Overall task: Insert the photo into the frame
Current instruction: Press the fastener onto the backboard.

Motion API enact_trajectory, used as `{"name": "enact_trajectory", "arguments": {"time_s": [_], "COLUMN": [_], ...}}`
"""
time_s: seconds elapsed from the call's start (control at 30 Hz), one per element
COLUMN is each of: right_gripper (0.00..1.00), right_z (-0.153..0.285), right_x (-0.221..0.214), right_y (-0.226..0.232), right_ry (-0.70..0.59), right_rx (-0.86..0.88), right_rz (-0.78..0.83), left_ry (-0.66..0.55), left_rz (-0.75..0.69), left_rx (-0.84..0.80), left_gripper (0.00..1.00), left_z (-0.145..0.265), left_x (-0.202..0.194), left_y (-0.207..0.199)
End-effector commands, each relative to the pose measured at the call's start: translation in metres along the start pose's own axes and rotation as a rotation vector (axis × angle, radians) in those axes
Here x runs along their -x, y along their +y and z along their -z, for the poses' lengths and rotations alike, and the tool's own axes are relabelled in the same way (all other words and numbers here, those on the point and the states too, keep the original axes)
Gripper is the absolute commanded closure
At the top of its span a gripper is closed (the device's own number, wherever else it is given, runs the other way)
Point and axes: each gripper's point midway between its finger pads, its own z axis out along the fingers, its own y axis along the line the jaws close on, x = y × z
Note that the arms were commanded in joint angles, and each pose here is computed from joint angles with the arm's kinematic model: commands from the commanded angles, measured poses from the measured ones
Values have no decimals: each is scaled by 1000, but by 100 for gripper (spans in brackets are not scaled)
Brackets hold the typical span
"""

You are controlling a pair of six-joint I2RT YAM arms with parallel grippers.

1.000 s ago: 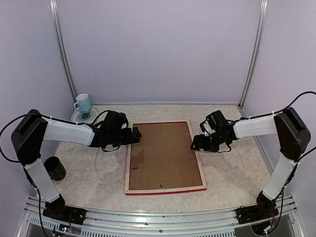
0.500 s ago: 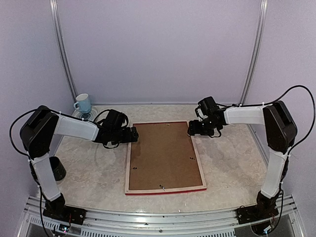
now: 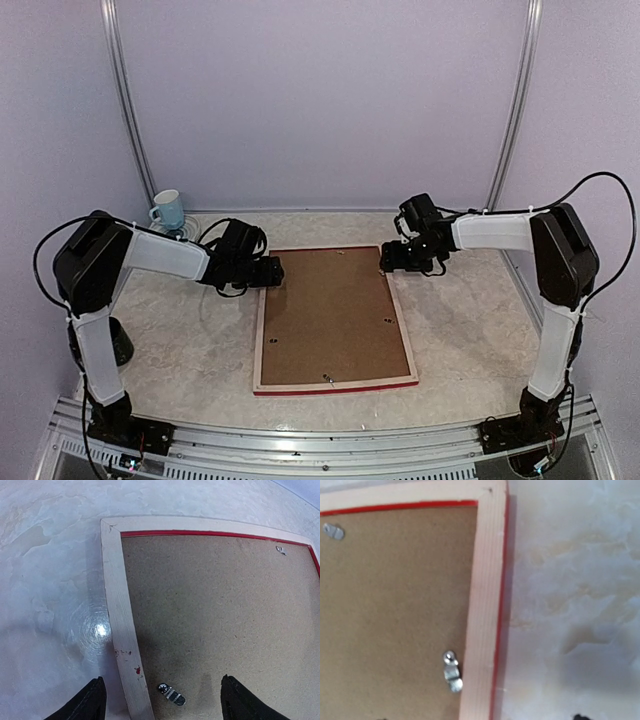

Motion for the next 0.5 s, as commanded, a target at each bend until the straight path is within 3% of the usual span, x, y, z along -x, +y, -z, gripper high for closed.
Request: {"name": "enact_trajectory", "arguments": {"time_s": [0.0,0.47], "right_gripper": [20,20], "right_z": [3,2], "right_x": [-6,-17], "right_y": [-5,-6], "right_ry": [5,10], "right_rx": [0,15], "right_rz": [-9,-13], "left_ry": [34,59], "left_rz": [-20,-21], "left_rx": [19,69], "left_gripper": [23,36], "left_z": [-9,-10], "left_x": [-8,-15], "left_y": [5,12]}}
